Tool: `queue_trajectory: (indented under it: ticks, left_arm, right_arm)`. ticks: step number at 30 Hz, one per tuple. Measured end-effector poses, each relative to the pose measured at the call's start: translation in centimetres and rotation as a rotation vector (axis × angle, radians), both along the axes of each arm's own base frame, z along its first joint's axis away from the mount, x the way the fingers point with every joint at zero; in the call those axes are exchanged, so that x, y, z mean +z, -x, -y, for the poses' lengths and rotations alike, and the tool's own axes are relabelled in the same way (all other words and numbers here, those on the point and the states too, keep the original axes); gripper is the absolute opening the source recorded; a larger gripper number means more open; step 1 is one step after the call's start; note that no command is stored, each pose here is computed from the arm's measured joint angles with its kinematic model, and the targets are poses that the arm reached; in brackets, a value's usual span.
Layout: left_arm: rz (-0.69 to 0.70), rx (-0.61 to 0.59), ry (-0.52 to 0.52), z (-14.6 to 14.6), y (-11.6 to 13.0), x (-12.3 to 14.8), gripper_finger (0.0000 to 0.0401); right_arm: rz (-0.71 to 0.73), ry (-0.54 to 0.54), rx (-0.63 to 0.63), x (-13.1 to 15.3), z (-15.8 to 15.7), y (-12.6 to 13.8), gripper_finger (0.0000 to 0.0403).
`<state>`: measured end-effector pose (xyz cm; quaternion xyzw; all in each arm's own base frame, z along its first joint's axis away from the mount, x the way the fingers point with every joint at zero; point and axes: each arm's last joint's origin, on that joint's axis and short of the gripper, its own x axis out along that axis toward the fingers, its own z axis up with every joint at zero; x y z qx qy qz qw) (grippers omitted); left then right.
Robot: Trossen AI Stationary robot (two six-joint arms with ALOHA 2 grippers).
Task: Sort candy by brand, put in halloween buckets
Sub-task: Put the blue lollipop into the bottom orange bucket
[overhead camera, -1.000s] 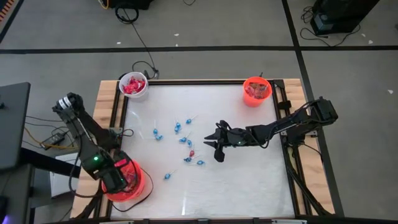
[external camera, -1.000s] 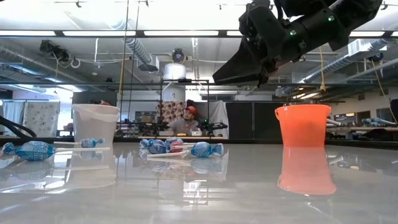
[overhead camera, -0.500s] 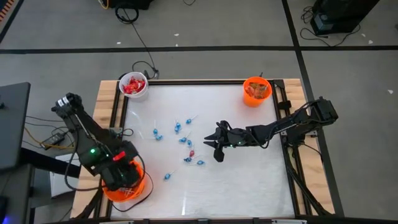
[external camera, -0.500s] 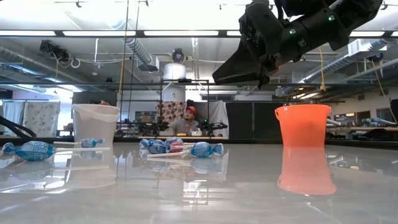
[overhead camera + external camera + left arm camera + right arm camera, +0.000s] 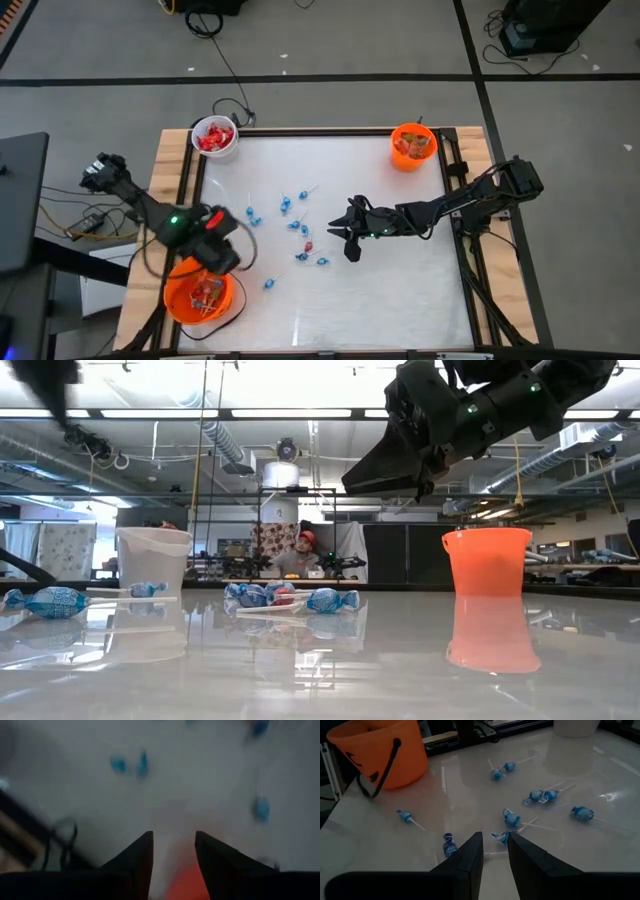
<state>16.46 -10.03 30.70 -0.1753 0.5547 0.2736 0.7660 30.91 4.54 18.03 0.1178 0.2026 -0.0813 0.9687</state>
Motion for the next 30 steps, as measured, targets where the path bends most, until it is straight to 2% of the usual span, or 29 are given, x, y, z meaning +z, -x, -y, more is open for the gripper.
queue_trajectory:
  ticks: [6,10,19,27,30]
  left_arm:
    - [0.19,-0.093,-0.209,-2.5,-3.3,0.9,0.0143]
    - [0.208,-0.103,-0.201,-4.2,-5.0,0.7,0.0142]
    - [0.015,-0.148,-0.266,-7.4,-7.8,-1.7,0.0142]
    - [-0.125,-0.187,-0.29,-8.2,-9.9,-4.5,0.0142]
    - [-0.123,-0.202,-0.306,-8.6,-10.2,-5.9,0.0142]
  right_arm:
    - [0.0,-0.002,0.005,0.0,-0.1,0.0,0.0103]
    - [-0.003,-0.001,0.009,0.0,-0.2,0.0,0.0103]
    - [-0.079,0.02,0.042,-0.7,-1.0,0.5,0.0103]
    - [-0.106,0.041,0.07,-0.9,-1.6,0.8,0.0103]
    - [-0.109,0.044,0.077,-0.9,-1.7,0.8,0.0103]
